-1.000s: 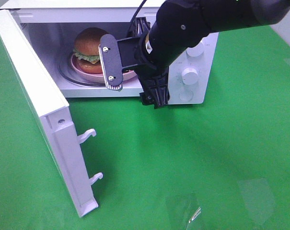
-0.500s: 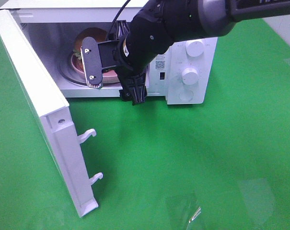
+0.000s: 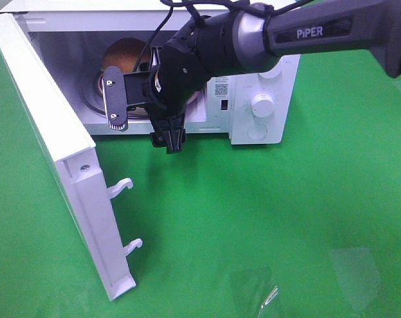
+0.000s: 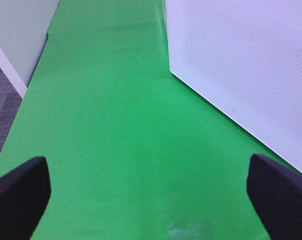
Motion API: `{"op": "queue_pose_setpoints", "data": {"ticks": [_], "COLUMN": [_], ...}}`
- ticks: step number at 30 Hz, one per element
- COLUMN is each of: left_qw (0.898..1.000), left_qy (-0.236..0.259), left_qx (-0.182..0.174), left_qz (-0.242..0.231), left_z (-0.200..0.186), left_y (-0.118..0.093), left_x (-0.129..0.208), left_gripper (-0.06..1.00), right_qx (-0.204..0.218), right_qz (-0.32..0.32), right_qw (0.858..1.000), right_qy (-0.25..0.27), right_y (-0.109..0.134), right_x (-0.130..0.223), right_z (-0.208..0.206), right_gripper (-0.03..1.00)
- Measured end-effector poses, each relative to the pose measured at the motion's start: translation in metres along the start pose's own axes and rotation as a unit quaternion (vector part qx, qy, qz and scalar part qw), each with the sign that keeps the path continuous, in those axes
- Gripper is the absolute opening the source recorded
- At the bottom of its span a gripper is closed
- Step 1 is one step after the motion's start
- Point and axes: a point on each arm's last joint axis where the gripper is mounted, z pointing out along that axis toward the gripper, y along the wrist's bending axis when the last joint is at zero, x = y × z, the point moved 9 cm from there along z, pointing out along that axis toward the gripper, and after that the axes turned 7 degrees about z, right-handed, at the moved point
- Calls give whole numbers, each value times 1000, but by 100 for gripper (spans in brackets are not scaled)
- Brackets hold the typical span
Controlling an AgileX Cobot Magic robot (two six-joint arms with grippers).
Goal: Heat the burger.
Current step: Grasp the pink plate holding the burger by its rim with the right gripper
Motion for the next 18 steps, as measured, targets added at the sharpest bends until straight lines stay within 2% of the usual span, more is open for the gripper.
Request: {"op": "queue_pose_setpoints", "data": {"ticks": [6, 13, 18], "left_qw": [1000, 1000, 1000], "left_qy": [0, 0, 0], "left_qx": [0, 0, 0], "left_qz": [0, 0, 0], "left_z": [0, 0, 0], "left_y": [0, 0, 0], "left_x": [0, 0, 0], "left_gripper": [99, 99, 99], "right_qx": [-2, 0, 8], "right_qz": [11, 23, 35], "right_qw": [1000, 1000, 999], "right_qy": [1, 6, -5], "right_y": [2, -4, -7], "right_x": [1, 12, 12], "right_z": [18, 21, 22], "right_gripper": [88, 87, 81]}}
